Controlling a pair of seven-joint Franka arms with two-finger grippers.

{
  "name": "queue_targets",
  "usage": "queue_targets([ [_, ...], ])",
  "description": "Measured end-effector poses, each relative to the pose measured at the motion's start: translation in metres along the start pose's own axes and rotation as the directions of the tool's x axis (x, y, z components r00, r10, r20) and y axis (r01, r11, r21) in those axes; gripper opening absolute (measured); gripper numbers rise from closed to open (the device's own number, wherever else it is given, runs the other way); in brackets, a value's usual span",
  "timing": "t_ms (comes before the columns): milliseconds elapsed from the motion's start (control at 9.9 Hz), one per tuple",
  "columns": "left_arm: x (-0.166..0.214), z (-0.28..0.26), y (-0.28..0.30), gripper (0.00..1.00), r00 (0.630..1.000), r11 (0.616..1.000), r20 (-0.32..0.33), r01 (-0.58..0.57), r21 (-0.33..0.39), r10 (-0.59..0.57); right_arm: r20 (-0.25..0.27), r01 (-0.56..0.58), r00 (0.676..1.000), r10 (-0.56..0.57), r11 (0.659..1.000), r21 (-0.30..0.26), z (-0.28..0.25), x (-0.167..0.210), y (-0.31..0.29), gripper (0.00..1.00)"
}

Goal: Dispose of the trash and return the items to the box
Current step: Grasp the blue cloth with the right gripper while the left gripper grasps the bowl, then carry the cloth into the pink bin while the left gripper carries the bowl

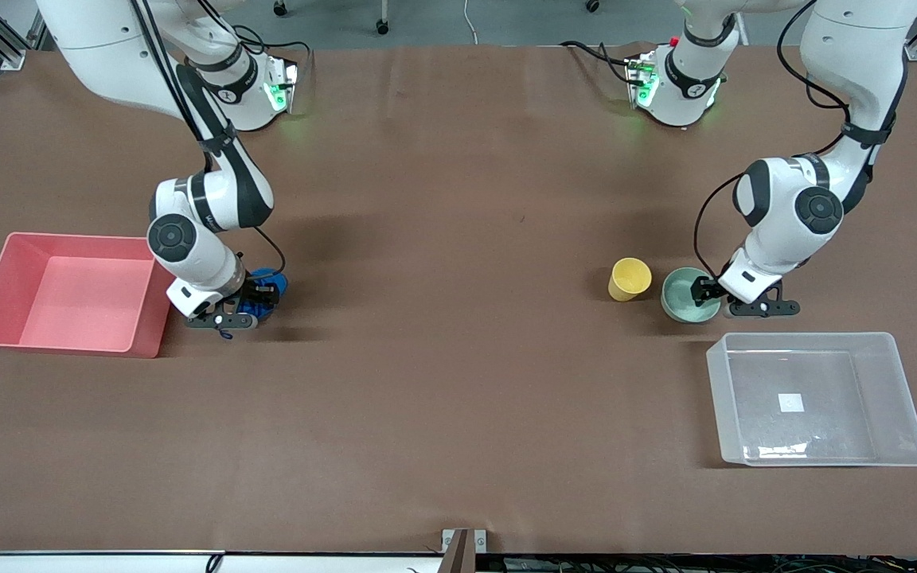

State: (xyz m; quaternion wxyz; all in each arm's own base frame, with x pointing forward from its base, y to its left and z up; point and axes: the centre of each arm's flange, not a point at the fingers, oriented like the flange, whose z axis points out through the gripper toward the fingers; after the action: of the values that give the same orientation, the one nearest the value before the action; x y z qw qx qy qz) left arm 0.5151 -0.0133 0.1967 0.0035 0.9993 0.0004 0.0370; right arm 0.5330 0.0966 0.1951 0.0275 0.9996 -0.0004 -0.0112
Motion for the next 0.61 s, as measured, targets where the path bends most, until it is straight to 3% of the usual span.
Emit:
queue_targets([
  [202, -0.006, 0.004, 0.000, 0.23, 1.000, 1.000, 0.012, -0.003, 0.000, 0.003, -0.055, -0.003, 0.998, 0.003, 1.000, 0.011, 0.008, -0.008, 0.003, 0.17],
  [303, -0.005, 0.000, 0.000, 0.09, 1.000, 1.000, 0.006, -0.009, 0.000, 0.009, -0.071, -0.004, 0.997, 0.005, 1.000, 0.015, 0.008, -0.011, 0.005, 0.15],
  [404, -0.002, -0.015, 0.002, 0.05, 1.000, 1.000, -0.016, -0.014, -0.002, 0.014, -0.068, -0.005, 0.998, 0.006, 1.000, 0.015, 0.007, -0.010, 0.005, 0.15],
  [505, 0.000, -0.038, 0.002, 0.04, 1.000, 1.000, -0.011, -0.019, -0.003, 0.019, -0.029, -0.009, 1.000, 0.010, 1.000, 0.006, 0.005, -0.008, 0.006, 0.15],
  [606, 0.001, -0.067, 0.002, 0.04, 0.999, 0.999, 0.011, -0.035, -0.004, 0.035, 0.051, -0.022, 0.998, 0.022, 1.000, -0.014, -0.006, -0.001, 0.008, 0.15],
])
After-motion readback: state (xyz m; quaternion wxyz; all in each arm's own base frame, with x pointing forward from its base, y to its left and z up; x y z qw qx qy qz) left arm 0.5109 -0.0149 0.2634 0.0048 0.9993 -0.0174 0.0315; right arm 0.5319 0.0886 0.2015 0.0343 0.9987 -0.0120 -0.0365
